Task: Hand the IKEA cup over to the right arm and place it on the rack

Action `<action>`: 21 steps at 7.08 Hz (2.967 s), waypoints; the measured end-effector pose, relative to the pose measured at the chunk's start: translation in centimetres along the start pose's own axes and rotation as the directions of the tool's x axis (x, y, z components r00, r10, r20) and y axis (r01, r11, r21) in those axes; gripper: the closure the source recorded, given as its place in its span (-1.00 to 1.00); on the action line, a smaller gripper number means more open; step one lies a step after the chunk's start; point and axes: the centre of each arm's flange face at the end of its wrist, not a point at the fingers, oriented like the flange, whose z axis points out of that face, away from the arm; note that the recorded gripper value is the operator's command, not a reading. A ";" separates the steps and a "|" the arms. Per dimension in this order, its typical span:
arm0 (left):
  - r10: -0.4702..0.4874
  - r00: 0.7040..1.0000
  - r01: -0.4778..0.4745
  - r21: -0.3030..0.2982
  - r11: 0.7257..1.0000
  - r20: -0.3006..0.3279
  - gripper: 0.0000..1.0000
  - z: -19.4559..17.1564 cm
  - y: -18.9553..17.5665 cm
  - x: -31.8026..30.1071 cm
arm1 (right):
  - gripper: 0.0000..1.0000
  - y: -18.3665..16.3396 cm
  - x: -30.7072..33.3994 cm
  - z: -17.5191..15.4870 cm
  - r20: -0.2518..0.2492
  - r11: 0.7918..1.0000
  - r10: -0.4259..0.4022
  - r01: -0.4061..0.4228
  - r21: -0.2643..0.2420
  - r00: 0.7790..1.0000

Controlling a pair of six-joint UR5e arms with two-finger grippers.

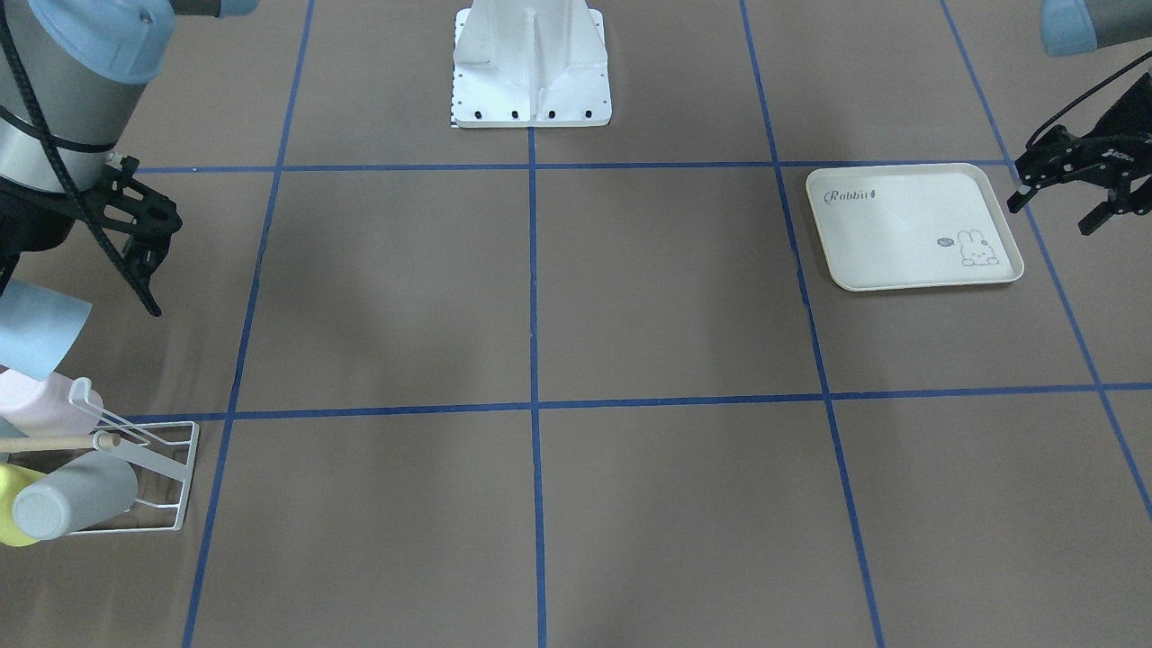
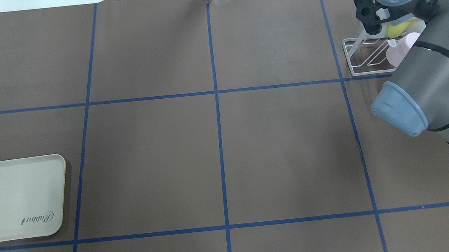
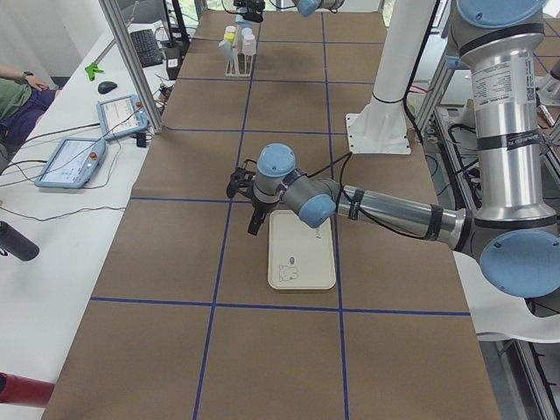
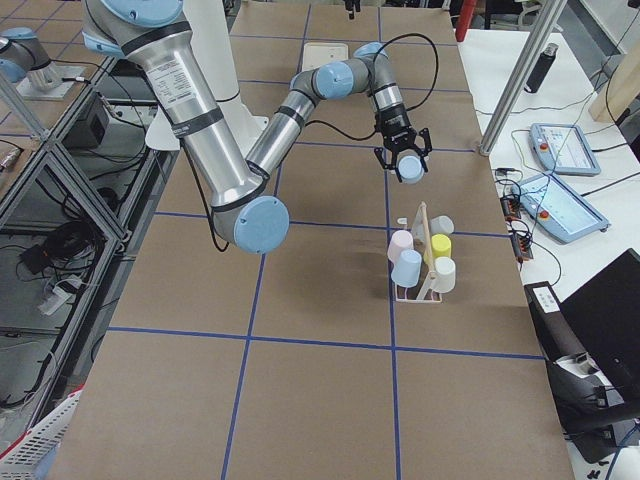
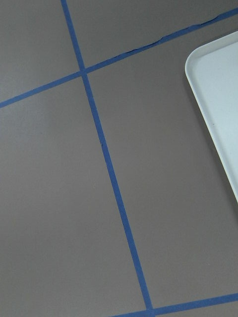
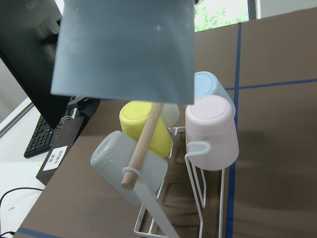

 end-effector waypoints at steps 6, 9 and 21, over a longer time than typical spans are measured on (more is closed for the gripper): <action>0.004 1.000 -0.004 0.005 1.000 -0.003 -1.00 0.0 -0.4 0.3 | -0.05 -5.8 -4.4 6.8 0.023 0.958 -0.187 0.188 -0.216 0.982; 0.004 1.000 -0.004 0.004 1.000 -0.004 -1.00 0.0 -0.5 0.3 | -0.07 -7.3 -5.1 7.6 0.036 0.951 -0.209 0.211 -0.224 0.977; -0.021 1.000 0.021 0.011 1.000 -0.009 -1.00 0.2 -1.2 0.7 | -0.66 -9.7 -4.8 10.2 0.031 0.944 -0.225 0.226 -0.240 0.974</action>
